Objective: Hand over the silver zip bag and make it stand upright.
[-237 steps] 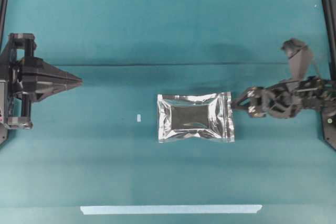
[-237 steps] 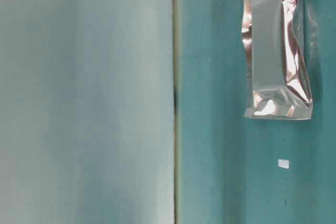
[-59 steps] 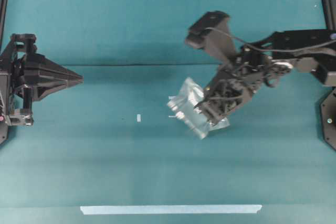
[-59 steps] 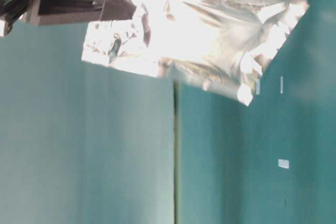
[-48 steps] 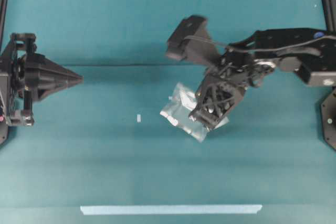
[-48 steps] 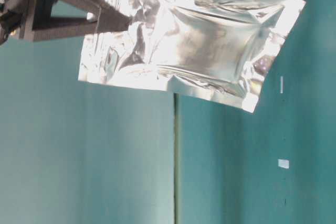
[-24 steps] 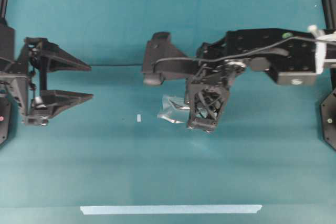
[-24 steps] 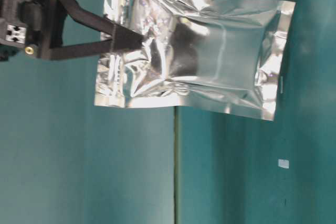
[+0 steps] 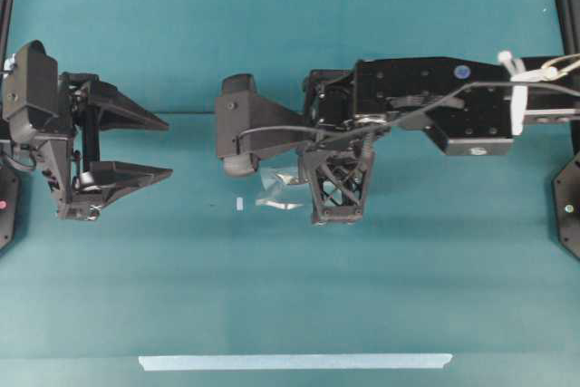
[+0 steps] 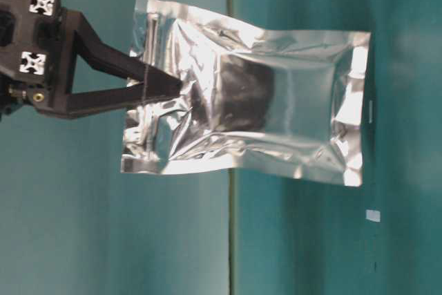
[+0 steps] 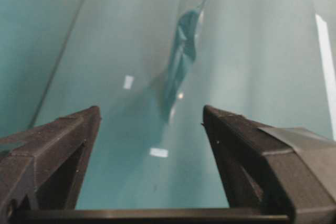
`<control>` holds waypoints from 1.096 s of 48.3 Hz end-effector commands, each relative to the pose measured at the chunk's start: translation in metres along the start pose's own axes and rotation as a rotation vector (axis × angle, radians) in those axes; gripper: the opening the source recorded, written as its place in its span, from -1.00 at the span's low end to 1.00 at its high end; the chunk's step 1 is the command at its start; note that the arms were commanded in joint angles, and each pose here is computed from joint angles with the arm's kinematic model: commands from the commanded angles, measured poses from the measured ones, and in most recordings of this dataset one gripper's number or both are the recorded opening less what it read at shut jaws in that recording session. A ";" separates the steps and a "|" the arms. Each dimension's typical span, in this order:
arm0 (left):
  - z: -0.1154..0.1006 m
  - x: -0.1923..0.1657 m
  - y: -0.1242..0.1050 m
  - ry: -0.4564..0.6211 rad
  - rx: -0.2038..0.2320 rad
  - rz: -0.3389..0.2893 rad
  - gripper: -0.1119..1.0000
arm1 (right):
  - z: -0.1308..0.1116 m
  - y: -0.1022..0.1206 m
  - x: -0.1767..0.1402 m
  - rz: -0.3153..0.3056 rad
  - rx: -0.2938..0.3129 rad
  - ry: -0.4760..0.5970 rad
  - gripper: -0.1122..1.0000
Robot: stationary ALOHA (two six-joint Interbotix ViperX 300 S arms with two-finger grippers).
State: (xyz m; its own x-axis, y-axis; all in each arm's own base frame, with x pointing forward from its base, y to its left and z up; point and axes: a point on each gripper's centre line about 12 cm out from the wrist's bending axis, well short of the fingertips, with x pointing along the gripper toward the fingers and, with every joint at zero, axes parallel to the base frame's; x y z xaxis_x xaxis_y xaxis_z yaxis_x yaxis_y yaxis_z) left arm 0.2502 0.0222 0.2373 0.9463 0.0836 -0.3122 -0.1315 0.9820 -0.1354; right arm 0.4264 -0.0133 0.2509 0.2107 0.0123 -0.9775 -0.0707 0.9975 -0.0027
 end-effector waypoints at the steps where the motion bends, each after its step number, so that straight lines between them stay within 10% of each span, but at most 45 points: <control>1: 0.006 0.000 0.000 -0.023 0.001 -0.001 0.80 | 0.003 0.003 -0.008 -0.004 -0.026 -0.016 -0.78; 53: 0.005 0.000 0.000 -0.023 0.004 -0.001 0.80 | 0.005 -0.005 0.003 -0.053 -0.030 -0.019 -0.78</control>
State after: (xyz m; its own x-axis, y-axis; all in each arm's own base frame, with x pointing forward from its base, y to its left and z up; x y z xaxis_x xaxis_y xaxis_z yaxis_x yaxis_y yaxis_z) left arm 0.2497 0.0226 0.2380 0.9481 0.0852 -0.3064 -0.1312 0.9824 -0.1327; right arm 0.4330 -0.0166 0.2440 0.2167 -0.0350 -0.9756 -0.0884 0.9946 -0.0553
